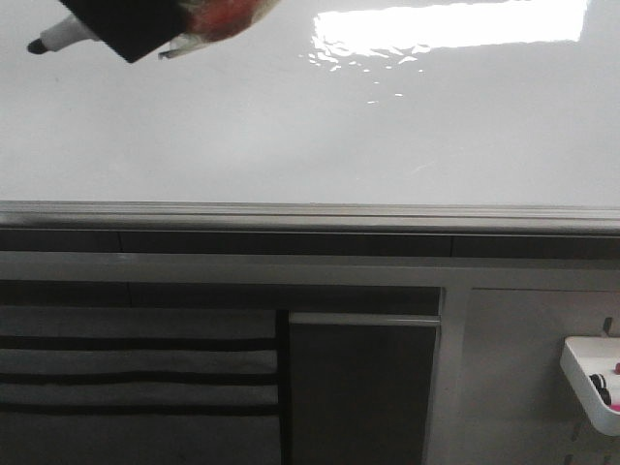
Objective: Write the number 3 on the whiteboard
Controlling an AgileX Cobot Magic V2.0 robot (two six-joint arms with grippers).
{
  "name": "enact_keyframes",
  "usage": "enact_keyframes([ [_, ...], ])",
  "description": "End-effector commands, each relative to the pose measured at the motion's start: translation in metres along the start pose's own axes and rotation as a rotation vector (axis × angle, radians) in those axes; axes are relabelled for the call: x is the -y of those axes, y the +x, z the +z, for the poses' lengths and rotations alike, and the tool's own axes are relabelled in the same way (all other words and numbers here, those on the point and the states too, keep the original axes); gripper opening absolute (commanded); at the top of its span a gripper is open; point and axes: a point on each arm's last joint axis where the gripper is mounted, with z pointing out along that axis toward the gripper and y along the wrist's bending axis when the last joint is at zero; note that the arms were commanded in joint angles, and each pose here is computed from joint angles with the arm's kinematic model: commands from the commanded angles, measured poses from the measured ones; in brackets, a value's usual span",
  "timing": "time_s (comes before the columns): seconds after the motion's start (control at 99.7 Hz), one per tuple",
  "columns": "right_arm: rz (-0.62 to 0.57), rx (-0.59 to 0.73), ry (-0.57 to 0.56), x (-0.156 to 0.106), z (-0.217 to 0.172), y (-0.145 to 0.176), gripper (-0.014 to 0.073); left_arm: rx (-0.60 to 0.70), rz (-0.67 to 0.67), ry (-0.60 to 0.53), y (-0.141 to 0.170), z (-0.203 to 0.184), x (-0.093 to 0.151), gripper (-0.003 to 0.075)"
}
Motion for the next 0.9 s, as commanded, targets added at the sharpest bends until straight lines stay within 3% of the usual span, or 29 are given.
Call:
enact_keyframes([
  [0.0, -0.029, 0.074, 0.037, 0.005, 0.000, -0.019, 0.0465, 0.088, 0.015, -0.029, -0.010, -0.014, 0.004, -0.0018],
  [0.261, -0.015, 0.076, 0.039, 0.013, 0.014, -0.023, 0.0451, 0.088, 0.015, -0.029, -0.010, -0.014, 0.004, -0.0018],
  [0.471, -0.001, 0.093, 0.029, 0.012, 0.014, -0.024, 0.0273, 0.088, 0.015, -0.029, -0.010, -0.014, 0.004, -0.0018],
  [0.893, -0.002, 0.078, 0.001, 0.010, 0.014, -0.023, 0.0019, 0.088, 0.015, -0.029, -0.010, -0.014, 0.004, -0.0018],
])
